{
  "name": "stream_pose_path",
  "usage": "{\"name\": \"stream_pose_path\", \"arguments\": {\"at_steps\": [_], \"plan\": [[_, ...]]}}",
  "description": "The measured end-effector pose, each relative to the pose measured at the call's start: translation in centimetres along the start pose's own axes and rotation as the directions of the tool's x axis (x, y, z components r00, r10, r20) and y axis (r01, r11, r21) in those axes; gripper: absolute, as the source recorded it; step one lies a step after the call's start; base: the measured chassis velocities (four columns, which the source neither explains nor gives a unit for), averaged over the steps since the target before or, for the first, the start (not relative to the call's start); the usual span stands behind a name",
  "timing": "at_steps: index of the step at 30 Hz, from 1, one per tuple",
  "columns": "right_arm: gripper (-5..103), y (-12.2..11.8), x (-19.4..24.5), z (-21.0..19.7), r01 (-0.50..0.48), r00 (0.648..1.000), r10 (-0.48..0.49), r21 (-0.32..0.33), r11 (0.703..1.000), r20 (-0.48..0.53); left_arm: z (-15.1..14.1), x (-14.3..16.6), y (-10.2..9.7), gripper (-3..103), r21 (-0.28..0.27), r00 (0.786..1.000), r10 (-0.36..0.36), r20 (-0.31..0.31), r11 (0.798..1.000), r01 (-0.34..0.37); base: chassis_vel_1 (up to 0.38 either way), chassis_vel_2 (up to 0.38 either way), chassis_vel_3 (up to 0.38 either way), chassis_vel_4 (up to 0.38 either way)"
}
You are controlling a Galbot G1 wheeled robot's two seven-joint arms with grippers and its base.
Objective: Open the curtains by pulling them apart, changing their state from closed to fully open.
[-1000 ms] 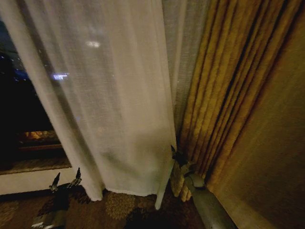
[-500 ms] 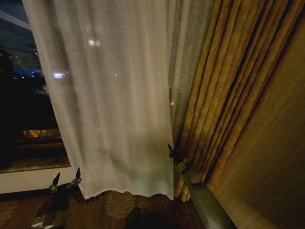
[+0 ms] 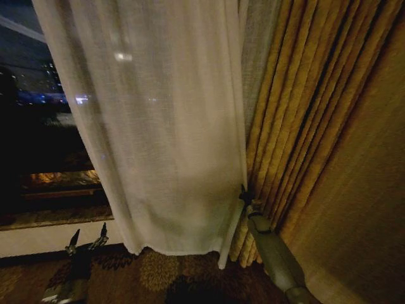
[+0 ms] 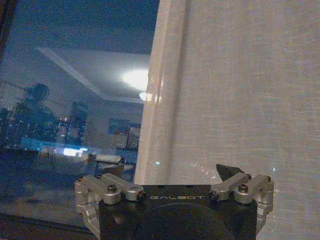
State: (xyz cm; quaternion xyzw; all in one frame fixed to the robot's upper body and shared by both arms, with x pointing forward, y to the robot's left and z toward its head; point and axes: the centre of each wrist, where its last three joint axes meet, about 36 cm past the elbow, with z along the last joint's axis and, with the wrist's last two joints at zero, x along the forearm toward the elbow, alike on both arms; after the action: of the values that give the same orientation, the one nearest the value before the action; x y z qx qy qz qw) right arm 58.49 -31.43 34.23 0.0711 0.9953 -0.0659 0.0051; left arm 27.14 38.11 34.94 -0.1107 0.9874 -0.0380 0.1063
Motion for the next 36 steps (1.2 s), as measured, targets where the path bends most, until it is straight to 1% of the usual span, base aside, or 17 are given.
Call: {"name": "stream_pose_path", "arguments": {"at_steps": [8, 11, 15, 17, 18, 19, 20, 21, 22, 23, 25, 27, 30, 31, 32, 33, 36], "plan": [[0, -1.9, -1.4, -0.4, -0.131, 0.991, 0.132, 0.081, 0.988, 0.000, 0.0, 0.0, 0.0, 100, 0.000, 1.000, 0.000, 0.000, 1.000, 0.000, 0.000, 0.000, 0.000, 0.000], [0, -2.1, -1.4, -0.6, -0.138, 0.990, 0.138, 0.085, 0.987, 0.005, 0.0, 0.0, 0.0, 100, 0.000, 1.000, 0.000, 0.000, 1.000, 0.000, 0.000, 0.000, 0.000, 0.000], [0, -1.3, -0.3, -1.1, -0.052, 0.998, 0.051, 0.041, 0.998, 0.020, 0.0, 0.0, 0.0, 100, 0.000, 1.000, 0.000, 0.000, 1.000, 0.000, 0.000, 0.000, 0.000, 0.000], [-3, -0.1, 1.5, -1.6, 0.088, 0.996, -0.088, -0.035, 0.995, 0.012, 0.0, 0.0, 0.0, 100, 0.000, 1.000, 0.000, 0.000, 1.000, 0.000, 0.000, 0.000, 0.000, 0.000], [7, 0.9, 2.8, -1.7, 0.171, 0.985, -0.171, -0.082, 0.982, 0.000, 0.0, 0.0, 0.0, 100, 0.000, 1.000, 0.000, 0.000, 1.000, 0.000, 0.000, 0.000, 0.000, 0.000], [7, 0.9, 2.8, -1.7, 0.171, 0.985, -0.171, -0.082, 0.982, 0.000, 0.0, 0.0, 0.0, 100, 0.000, 1.000, 0.000, 0.000, 1.000, 0.000, 0.000, 0.000, 0.000, 0.000], [7, 1.5, 3.9, -1.8, 0.222, 0.974, -0.225, -0.112, 0.968, -0.013, 0.0, 0.0, 0.0, 100, 0.000, 1.000, 0.000, 0.000, 1.000, 0.000, 0.000, 0.000, 0.000, 0.000], [12, 1.9, 4.4, -1.8, 0.250, 0.967, -0.255, -0.129, 0.960, -0.020, 0.0, 0.0, 0.0, 100, 0.000, 1.000, 0.000, 0.000, 1.000, 0.000, 0.000, 0.000, 0.000, 0.000], [17, 2.4, 5.5, -1.8, 0.294, 0.953, -0.302, -0.157, 0.943, -0.032, 0.0, 0.0, 0.0, 100, 0.000, 1.000, 0.000, 0.000, 1.000, 0.000, 0.000, 0.000, 0.000, 0.000], [22, 3.5, 7.3, -2.0, 0.361, 0.926, -0.375, -0.190, 0.913, -0.038, 0.0, 0.0, 0.0, 100, 0.000, 1.000, 0.000, 0.000, 1.000, 0.000, 0.000, 0.000, 0.000, 0.000], [22, 3.8, 8.0, -1.9, 0.382, 0.918, -0.396, -0.197, 0.903, -0.037, 0.0, 0.0, 0.0, 100, 0.000, 1.000, 0.000, 0.000, 1.000, 0.000, 0.000, 0.000, 0.000, 0.000], [33, 4.8, 10.2, -2.3, 0.422, 0.900, -0.435, -0.203, 0.884, -0.025, 0.0, 0.0, 0.0, 100, 0.000, 1.000, 0.000, 0.000, 1.000, 0.000, 0.000, 0.000, 0.000, 0.000], [44, 5.5, 11.5, -2.7, 0.418, 0.902, -0.432, -0.211, 0.884, -0.023, 0.0, 0.0, 0.0, 100, 0.000, 1.000, 0.000, 0.000, 1.000, 0.000, 0.000, 0.000, 0.000, 0.000], [44, 5.6, 11.7, -2.8, 0.416, 0.903, -0.430, -0.215, 0.884, -0.020, 0.0, 0.0, 0.0, 100, 0.000, 1.000, 0.000, 0.000, 1.000, 0.000, 0.000, 0.000, 0.000, 0.000], [55, 5.9, 12.2, -3.0, 0.410, 0.906, -0.423, -0.219, 0.885, -0.016, 0.0, 0.0, 0.0, 100, 0.000, 1.000, 0.000, 0.000, 1.000, 0.000, 0.000, 0.000, 0.000, 0.000], [55, 5.9, 12.4, -3.0, 0.405, 0.908, -0.418, -0.213, 0.889, -0.016, 0.0, 0.0, 0.0, 100, 0.000, 1.000, 0.000, 0.000, 1.000, 0.000, 0.000, 0.000, 0.000, 0.000], [66, 5.9, 12.8, -2.8, 0.394, 0.915, -0.402, -0.169, 0.903, -0.017, 0.0, 0.0, 0.0, 100, 0.000, 1.000, 0.000, 0.000, 1.000, 0.000, 0.000, 0.000, 0.000, 0.000]]}}
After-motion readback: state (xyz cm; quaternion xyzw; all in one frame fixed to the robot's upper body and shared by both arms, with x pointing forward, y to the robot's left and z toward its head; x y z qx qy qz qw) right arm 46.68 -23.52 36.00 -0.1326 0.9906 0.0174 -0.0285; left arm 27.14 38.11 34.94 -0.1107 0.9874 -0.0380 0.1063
